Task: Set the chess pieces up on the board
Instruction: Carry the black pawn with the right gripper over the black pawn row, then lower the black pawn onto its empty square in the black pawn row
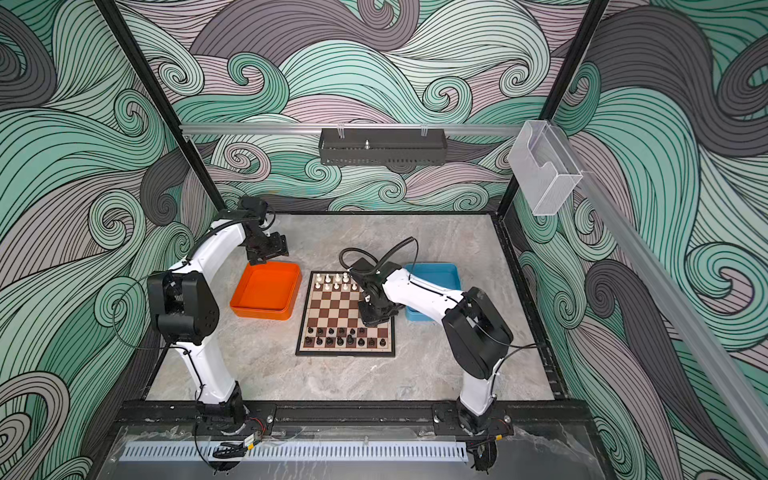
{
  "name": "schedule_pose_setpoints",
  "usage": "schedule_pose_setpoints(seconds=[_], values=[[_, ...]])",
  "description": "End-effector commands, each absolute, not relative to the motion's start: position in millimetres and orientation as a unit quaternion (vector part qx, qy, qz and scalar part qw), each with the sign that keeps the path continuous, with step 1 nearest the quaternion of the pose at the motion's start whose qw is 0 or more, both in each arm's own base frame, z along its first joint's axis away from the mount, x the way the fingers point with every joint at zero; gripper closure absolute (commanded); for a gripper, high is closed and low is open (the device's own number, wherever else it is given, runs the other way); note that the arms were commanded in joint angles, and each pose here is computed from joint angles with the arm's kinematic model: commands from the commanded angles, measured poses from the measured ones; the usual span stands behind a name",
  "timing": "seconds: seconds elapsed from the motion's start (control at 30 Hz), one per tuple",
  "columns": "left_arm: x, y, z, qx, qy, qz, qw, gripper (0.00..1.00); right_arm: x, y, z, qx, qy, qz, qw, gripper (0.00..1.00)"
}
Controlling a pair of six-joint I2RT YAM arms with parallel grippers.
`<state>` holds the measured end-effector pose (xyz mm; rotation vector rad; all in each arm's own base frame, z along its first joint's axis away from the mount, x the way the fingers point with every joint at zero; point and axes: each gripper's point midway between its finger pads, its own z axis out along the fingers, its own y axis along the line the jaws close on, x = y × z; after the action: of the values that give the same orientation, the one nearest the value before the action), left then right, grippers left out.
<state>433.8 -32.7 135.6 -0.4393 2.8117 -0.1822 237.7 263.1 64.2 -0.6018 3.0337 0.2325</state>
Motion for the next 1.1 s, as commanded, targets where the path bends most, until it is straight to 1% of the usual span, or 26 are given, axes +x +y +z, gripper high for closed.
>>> schedule_pose_setpoints(seconds=[0.0,1.07], values=[[431.1,-31.9,133.8,-0.158,0.975,-0.067,0.139,0.21,229.5,264.9,55.5,-0.194,0.978,0.072,0.001,0.89],[431.7,-33.7,129.7,-0.157,0.976,-0.071,0.134,0.21,219.4,267.3,38.7,-0.194,0.979,0.063,-0.028,0.87]])
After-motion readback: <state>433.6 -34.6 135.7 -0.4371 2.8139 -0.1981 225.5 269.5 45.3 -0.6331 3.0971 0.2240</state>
